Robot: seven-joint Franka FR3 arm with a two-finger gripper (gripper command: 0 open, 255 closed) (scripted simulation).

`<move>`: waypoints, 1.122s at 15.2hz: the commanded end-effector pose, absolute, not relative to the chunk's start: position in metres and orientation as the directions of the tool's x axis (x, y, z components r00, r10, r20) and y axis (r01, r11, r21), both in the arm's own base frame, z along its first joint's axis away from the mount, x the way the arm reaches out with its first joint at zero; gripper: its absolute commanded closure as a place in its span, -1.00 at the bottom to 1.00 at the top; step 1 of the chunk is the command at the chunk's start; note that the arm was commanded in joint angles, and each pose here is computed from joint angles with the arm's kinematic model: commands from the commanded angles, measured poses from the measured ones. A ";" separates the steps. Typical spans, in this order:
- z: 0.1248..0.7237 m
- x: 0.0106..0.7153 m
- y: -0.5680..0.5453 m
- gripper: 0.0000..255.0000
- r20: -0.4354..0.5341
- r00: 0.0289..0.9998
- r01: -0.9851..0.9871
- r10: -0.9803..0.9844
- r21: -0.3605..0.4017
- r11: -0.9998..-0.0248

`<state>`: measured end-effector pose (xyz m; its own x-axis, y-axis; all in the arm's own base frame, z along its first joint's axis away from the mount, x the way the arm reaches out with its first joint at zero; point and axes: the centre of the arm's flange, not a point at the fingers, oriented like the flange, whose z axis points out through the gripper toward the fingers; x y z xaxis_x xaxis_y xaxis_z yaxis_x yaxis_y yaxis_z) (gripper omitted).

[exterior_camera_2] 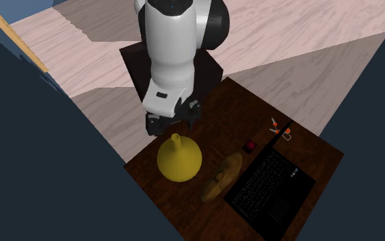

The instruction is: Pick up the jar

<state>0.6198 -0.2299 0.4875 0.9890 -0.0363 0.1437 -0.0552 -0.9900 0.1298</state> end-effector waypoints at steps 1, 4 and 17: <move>0.477 0.622 -0.231 -1.00 0.144 0.989 -0.055 -0.036 0.130 -0.990; 0.461 0.622 -0.231 -1.00 0.144 0.989 -0.055 -0.036 0.130 -0.990; 0.453 0.622 -0.231 1.00 0.144 0.989 -0.055 -0.036 0.130 -0.990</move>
